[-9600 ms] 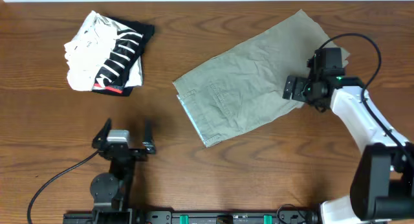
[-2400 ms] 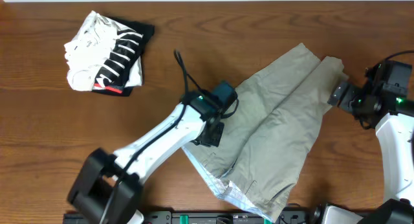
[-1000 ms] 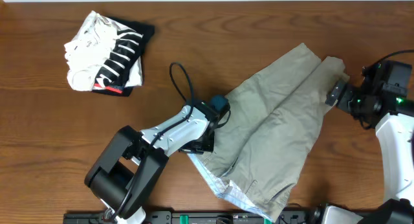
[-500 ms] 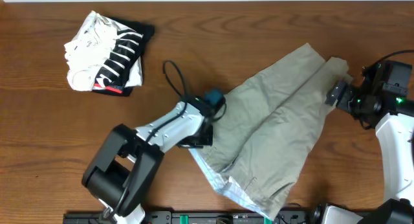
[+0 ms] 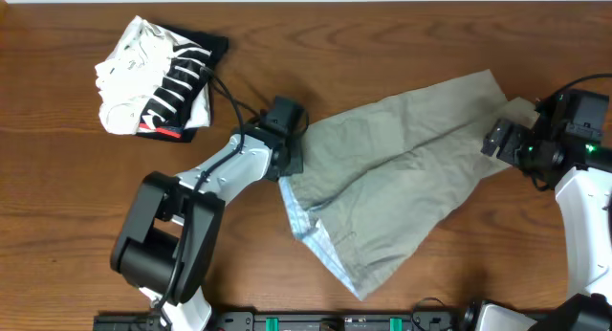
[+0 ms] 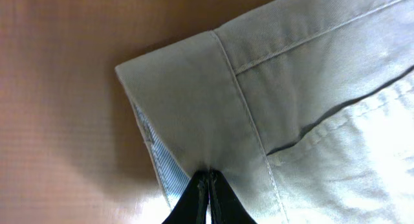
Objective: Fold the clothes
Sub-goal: 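Grasp the shorts' right leg hem with the right gripper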
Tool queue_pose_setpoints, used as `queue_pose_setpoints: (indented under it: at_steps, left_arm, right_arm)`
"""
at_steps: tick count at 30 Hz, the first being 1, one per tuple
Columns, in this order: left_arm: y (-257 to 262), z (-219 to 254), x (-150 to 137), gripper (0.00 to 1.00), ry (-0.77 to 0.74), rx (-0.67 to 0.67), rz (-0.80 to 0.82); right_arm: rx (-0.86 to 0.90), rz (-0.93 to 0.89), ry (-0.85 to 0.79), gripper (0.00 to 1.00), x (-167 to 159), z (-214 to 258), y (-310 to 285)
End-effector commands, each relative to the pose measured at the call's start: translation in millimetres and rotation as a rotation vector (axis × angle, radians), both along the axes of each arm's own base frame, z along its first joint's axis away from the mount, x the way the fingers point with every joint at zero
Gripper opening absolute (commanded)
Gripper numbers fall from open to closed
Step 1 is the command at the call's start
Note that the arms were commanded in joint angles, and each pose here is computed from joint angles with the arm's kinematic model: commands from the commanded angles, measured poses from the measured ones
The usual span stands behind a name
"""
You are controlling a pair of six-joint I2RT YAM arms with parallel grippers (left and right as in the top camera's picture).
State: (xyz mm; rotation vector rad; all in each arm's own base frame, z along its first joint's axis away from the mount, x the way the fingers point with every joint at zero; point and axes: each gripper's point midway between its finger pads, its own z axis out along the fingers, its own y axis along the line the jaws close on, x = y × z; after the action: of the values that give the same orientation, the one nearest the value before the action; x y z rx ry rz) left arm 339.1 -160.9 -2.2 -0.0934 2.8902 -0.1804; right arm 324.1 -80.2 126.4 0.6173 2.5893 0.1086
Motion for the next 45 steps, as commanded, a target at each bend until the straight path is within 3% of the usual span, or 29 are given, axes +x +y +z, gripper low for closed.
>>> queue_pose_setpoints:
  at_steps: [1, 9, 18, 22, 29, 32, 45]
  left_arm:
    - [8, -20, 3, 0.06, -0.005, 0.052, -0.039]
    - [4, -17, 12, 0.06, -0.045, 0.034, -0.038]
    - [5, -19, 9, 0.06, -0.033, 0.051, -0.070]
    - [5, -19, 9, 0.07, -0.033, 0.051, -0.070]
    - [6, -19, 8, 0.06, -0.031, 0.051, -0.070]
    - [5, -19, 8, 0.06, -0.032, 0.051, -0.070]
    - [6, -19, 7, 0.07, -0.027, 0.052, -0.070]
  right_arm:
    - [-0.032, -0.018, 0.012, 0.99, 0, -5, -9]
    - [0.032, -0.165, 0.029, 0.99, -4, -23, -47]
    - [0.241, -0.233, -0.045, 0.76, -9, -50, -85]
    - [0.355, -0.181, -0.127, 0.73, 0, -80, -81]
    - [0.396, -0.116, -0.153, 0.67, 7, -103, -75]
    - [0.388, -0.114, -0.164, 0.50, 10, -102, -76]
    - [0.408, -0.093, -0.221, 0.47, 19, -94, -75]
